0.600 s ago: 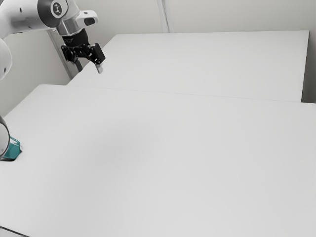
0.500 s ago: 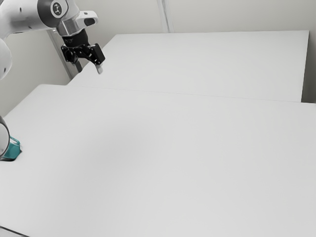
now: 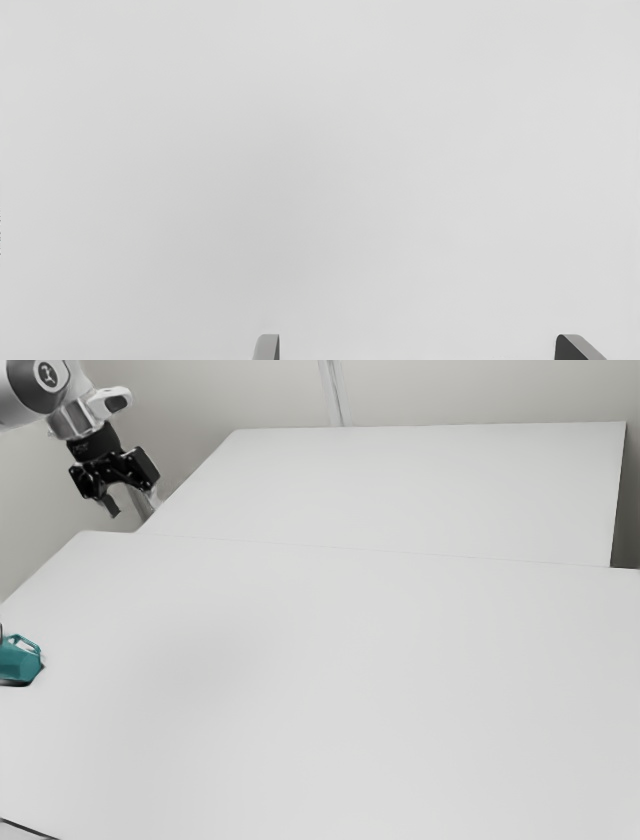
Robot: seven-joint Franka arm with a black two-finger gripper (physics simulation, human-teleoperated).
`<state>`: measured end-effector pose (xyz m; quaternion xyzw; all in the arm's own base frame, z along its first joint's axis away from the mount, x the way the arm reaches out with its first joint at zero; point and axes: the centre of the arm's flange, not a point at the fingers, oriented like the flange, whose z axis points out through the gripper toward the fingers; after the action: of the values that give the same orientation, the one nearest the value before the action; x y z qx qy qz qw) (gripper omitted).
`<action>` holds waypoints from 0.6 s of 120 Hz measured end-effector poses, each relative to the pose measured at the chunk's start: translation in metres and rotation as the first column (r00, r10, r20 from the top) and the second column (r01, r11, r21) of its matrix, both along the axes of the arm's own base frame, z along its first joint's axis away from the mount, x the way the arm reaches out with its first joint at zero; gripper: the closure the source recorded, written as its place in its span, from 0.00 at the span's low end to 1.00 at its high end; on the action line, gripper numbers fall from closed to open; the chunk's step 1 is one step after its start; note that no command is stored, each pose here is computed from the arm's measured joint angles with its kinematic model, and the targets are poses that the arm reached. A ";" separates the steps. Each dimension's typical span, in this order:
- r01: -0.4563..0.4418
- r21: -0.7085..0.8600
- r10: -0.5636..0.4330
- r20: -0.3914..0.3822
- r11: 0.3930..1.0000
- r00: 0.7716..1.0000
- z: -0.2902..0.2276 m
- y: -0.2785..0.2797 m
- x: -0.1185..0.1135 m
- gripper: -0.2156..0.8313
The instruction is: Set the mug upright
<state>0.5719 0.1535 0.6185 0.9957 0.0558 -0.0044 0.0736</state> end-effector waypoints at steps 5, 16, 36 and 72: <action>-0.032 -0.032 0.032 -0.001 0.999 0.999 0.001 0.024 -0.011 0.21; -0.080 -0.111 0.081 0.006 0.991 0.997 -0.001 0.071 -0.032 0.21; -0.178 -0.253 0.189 0.020 0.951 0.982 -0.015 0.175 -0.087 0.21; -0.176 -0.390 0.209 0.043 0.904 0.977 -0.077 0.303 -0.126 0.21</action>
<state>0.4461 0.4560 0.5414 0.9508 0.1487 0.0340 0.2695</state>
